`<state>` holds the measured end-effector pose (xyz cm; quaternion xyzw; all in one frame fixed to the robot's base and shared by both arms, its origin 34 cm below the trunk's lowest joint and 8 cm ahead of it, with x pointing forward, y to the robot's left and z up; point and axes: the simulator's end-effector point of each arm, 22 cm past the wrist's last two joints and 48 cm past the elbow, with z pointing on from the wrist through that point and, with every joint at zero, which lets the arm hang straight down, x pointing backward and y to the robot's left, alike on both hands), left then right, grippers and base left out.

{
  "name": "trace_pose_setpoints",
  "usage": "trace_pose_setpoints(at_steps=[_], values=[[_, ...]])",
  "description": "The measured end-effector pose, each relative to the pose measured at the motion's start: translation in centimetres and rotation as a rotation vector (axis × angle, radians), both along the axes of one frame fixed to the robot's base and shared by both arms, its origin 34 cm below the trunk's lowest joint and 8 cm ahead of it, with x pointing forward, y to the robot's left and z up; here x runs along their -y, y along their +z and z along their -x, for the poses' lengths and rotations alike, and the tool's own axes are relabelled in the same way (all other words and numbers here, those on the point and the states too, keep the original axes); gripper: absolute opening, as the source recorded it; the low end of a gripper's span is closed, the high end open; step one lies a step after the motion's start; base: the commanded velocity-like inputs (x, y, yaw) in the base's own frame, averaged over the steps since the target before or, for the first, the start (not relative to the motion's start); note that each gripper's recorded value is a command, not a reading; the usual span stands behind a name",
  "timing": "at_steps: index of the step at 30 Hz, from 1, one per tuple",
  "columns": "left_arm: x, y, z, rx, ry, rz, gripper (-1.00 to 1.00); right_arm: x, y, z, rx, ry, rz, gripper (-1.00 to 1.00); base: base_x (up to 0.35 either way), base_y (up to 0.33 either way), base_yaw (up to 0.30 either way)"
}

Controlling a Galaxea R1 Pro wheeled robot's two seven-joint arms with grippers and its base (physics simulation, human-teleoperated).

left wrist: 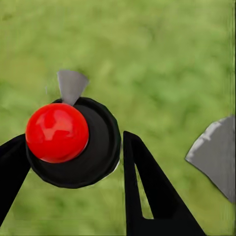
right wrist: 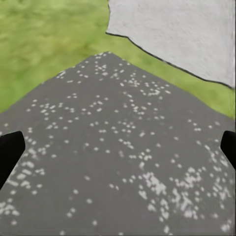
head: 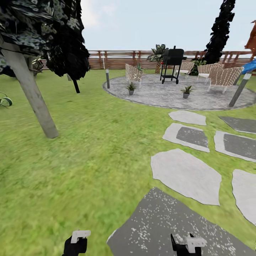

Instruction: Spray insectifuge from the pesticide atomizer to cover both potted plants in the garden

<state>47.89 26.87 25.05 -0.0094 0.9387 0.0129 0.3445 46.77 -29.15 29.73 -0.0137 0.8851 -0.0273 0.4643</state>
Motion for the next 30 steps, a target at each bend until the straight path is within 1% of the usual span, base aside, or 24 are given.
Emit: trace_pose_setpoints(at_steps=[22, 25, 30], values=[[0.01, 0.00, 0.00, 0.000, 0.000, 0.000, -1.00, 0.06, -0.08, 0.09, -0.004, 0.003, 0.001, 1.00, 0.339, 0.000, -0.296], [0.00, 0.00, 0.00, 0.000, 0.000, 0.000, -1.00, 0.00, -0.11, 0.12, -0.004, 0.003, 0.001, 1.00, 0.339, 0.000, -0.124], [0.00, 0.01, 0.00, 0.001, 0.000, 0.000, -1.00, -0.07, -0.11, 0.11, -0.004, 0.004, 0.000, 1.00, 0.339, 0.000, -0.024]])
